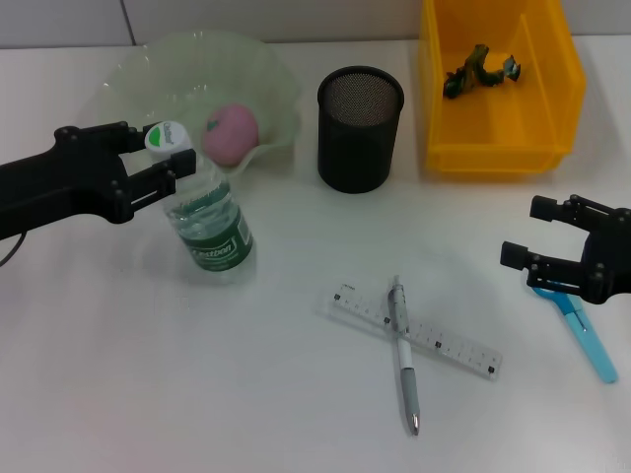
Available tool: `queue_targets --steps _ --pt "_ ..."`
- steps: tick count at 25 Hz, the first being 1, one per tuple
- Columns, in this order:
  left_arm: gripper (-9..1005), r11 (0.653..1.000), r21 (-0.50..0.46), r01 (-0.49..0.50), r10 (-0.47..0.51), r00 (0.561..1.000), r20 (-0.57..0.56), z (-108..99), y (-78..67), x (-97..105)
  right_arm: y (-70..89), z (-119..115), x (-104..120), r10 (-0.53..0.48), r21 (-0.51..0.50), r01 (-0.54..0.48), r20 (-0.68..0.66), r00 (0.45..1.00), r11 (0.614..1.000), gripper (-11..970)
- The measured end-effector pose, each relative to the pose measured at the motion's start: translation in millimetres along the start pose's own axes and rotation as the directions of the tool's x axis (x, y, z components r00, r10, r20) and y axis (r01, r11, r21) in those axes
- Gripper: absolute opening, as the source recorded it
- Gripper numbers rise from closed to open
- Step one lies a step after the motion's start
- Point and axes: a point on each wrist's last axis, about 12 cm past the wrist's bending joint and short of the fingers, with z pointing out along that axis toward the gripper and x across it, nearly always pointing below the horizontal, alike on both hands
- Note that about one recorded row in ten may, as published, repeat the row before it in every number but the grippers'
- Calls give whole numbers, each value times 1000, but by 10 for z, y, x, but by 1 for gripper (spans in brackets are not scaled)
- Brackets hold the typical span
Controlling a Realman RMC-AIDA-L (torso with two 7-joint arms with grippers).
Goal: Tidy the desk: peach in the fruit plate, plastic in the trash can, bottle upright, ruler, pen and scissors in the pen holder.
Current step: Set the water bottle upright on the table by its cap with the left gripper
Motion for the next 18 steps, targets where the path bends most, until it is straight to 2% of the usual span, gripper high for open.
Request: queue_targets --steps 12,13,18 --pt "446 999 18 -26 26 999 32 52 12 -125 -4 2 -3 25 -4 -25 -16 1000 1000 835" --pt "583 999 20 -37 36 999 35 50 8 -148 -8 -12 -11 23 -1 -23 -20 1000 1000 835" --pt "761 994 31 -103 100 991 90 -62 -74 -257 -21 -84 -88 57 17 -57 -21 998 998 834"
